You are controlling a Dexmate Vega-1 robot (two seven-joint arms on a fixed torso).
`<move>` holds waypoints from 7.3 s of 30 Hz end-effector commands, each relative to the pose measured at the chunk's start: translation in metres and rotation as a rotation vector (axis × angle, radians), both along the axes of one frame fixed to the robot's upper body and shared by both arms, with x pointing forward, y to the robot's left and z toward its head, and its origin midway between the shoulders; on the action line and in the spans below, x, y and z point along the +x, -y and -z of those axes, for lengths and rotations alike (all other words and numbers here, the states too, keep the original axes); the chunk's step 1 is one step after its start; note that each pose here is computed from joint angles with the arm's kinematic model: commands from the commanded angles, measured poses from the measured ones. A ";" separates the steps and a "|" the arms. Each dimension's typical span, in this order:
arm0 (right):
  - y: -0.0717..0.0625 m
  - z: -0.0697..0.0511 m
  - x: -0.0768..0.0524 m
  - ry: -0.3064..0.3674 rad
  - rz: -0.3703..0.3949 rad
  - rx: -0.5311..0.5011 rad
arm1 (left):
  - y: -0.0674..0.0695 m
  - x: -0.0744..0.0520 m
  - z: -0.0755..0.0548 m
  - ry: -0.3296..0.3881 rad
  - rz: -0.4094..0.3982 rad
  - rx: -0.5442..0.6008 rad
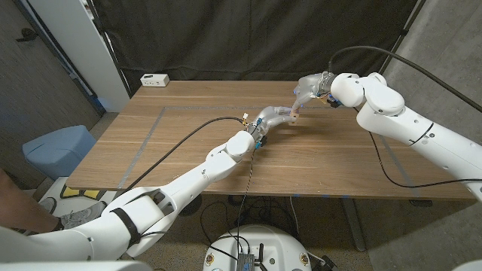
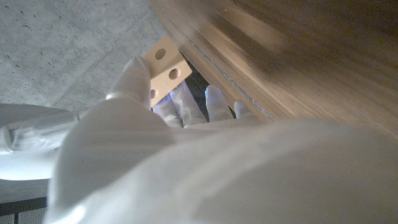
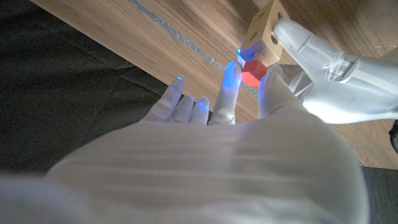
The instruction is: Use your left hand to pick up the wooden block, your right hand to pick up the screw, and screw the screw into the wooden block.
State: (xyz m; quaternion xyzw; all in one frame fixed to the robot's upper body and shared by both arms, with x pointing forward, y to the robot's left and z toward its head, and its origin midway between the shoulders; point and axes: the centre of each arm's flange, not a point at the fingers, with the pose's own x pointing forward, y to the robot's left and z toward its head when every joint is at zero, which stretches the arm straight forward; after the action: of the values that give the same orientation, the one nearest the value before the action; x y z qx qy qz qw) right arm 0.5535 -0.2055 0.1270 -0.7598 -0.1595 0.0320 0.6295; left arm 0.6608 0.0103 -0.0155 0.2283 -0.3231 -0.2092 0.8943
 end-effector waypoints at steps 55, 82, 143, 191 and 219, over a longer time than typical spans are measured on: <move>-0.006 0.010 0.010 0.095 0.039 0.012 | -0.001 0.002 0.001 -0.005 -0.006 0.000; 0.000 0.007 -0.005 0.086 0.051 0.003 | -0.002 -0.001 0.003 0.002 -0.006 -0.001; 0.014 -0.005 -0.009 -0.028 -0.012 -0.033 | 0.000 -0.002 0.001 0.011 0.001 0.008; 0.011 -0.003 -0.004 -0.020 -0.051 -0.054 | 0.001 -0.005 0.002 0.020 -0.001 0.015; 0.016 0.002 -0.002 -0.009 -0.074 0.000 | 0.001 -0.008 0.004 0.020 -0.003 0.012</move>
State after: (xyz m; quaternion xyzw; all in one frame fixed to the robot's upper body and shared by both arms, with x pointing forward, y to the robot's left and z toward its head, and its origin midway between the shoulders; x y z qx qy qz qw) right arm 0.5491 -0.2190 0.1265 -0.7627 -0.1774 0.0602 0.6191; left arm 0.6537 0.0089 -0.0189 0.2368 -0.3299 -0.2088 0.8896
